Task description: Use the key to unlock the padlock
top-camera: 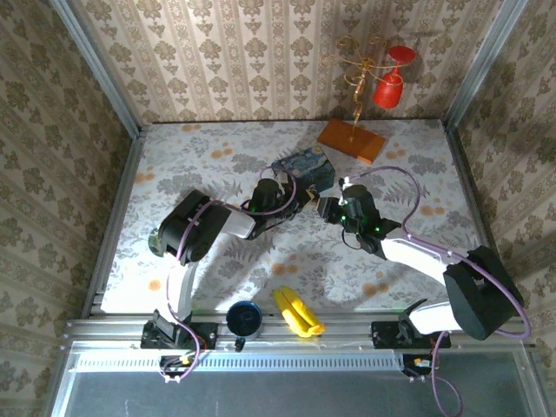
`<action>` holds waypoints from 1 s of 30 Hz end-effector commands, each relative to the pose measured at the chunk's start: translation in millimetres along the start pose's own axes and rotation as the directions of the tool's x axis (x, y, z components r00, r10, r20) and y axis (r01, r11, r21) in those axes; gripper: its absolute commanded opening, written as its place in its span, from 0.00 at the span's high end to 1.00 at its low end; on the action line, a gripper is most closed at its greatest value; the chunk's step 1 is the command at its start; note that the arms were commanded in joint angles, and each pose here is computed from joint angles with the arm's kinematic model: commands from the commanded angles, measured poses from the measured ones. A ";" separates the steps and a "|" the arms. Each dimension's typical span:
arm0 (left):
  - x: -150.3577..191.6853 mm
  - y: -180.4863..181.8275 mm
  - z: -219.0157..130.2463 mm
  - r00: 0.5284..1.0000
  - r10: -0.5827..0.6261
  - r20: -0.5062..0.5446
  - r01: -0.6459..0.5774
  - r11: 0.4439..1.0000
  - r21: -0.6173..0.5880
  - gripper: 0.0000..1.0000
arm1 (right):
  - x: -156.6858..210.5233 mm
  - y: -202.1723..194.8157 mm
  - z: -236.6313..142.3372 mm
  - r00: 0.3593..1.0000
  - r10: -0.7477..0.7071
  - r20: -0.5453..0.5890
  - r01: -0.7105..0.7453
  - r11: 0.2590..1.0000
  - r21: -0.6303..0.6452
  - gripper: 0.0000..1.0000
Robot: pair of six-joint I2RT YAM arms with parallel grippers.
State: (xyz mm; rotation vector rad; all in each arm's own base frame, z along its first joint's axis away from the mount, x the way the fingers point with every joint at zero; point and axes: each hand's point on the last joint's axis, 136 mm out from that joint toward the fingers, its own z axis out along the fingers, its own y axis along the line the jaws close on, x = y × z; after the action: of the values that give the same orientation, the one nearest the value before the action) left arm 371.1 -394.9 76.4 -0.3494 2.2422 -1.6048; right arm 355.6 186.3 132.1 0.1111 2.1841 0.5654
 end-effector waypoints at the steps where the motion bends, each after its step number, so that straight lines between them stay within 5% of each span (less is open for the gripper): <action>1: 8.8 -0.2 -0.7 0.997 -0.056 -0.044 0.056 0.998 0.006 1.00 | 15.0 -21.9 -4.3 0.974 -0.198 -0.113 0.216 0.961 0.171 0.73; 11: 11.7 7.1 -0.6 0.995 -0.081 -0.057 0.080 0.997 -0.021 1.00 | 26.5 -8.6 22.0 0.904 -0.325 -0.277 0.377 0.913 0.158 0.70; 30: 15.1 12.2 4.0 0.991 -0.109 -0.078 0.106 0.994 -0.041 1.00 | 28.0 -7.3 44.8 0.838 -0.430 -0.337 0.503 0.847 0.170 0.66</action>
State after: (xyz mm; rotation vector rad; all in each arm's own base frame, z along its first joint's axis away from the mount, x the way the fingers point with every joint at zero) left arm 370.6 -396.4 77.7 -0.3634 2.2505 -1.6229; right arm 368.3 206.4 81.9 -0.3614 2.4475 0.0959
